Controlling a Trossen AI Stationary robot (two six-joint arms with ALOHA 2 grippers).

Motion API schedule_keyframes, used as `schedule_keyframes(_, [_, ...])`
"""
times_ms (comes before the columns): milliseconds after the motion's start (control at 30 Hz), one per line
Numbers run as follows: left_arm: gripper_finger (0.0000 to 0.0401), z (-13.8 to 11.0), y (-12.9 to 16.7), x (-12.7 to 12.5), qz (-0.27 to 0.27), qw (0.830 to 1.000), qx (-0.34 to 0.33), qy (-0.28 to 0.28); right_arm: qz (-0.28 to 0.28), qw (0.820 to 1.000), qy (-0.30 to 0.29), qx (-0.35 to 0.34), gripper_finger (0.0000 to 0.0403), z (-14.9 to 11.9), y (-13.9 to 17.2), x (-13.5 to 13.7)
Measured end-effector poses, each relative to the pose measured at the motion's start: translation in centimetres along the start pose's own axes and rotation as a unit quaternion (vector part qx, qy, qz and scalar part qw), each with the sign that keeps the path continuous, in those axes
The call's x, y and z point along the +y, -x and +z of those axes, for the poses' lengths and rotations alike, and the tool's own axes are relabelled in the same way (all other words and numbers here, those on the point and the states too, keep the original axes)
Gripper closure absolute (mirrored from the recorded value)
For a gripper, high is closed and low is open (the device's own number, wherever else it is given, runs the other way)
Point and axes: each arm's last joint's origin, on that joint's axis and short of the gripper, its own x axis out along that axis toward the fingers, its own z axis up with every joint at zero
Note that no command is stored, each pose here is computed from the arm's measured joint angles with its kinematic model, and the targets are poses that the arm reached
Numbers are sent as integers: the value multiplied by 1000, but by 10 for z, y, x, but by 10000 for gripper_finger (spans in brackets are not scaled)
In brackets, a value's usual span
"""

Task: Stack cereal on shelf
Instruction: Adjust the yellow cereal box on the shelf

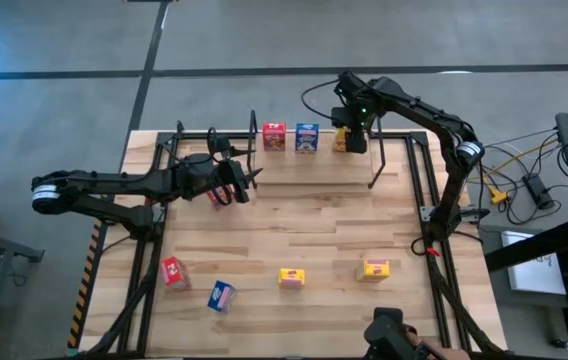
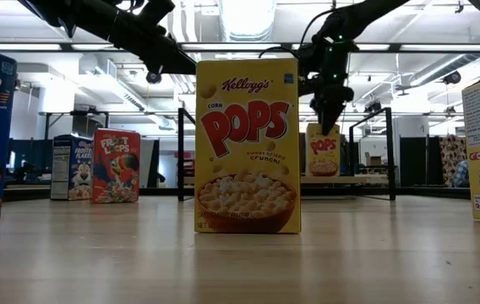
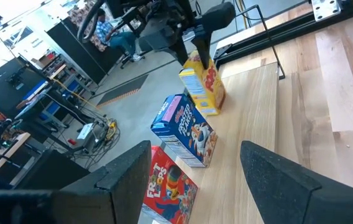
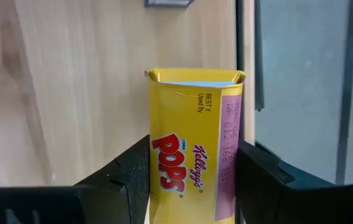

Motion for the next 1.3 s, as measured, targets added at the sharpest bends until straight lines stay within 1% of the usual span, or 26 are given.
schedule_keyframes(200, [170,0,0,0,0,1000,0,0,-5,1000,17,-6,236,1,0,-1])
schedule_keyframes(467, [170,0,0,0,0,1000,0,0,-12,1000,10,-14,224,3,0,-2])
schedule_keyframes(800, [170,0,0,0,0,1000,0,0,-10,1000,1,-11,222,2,0,-2])
schedule_keyframes(1033, [170,0,0,0,0,1000,0,0,-5,1000,18,0,227,0,0,-1])
schedule_keyframes(1167, [170,0,0,0,0,1000,0,0,-12,1000,-4,-7,230,2,0,-2])
schedule_keyframes(1300, [170,0,0,0,0,1000,0,0,-14,1000,-13,-9,215,2,0,-2])
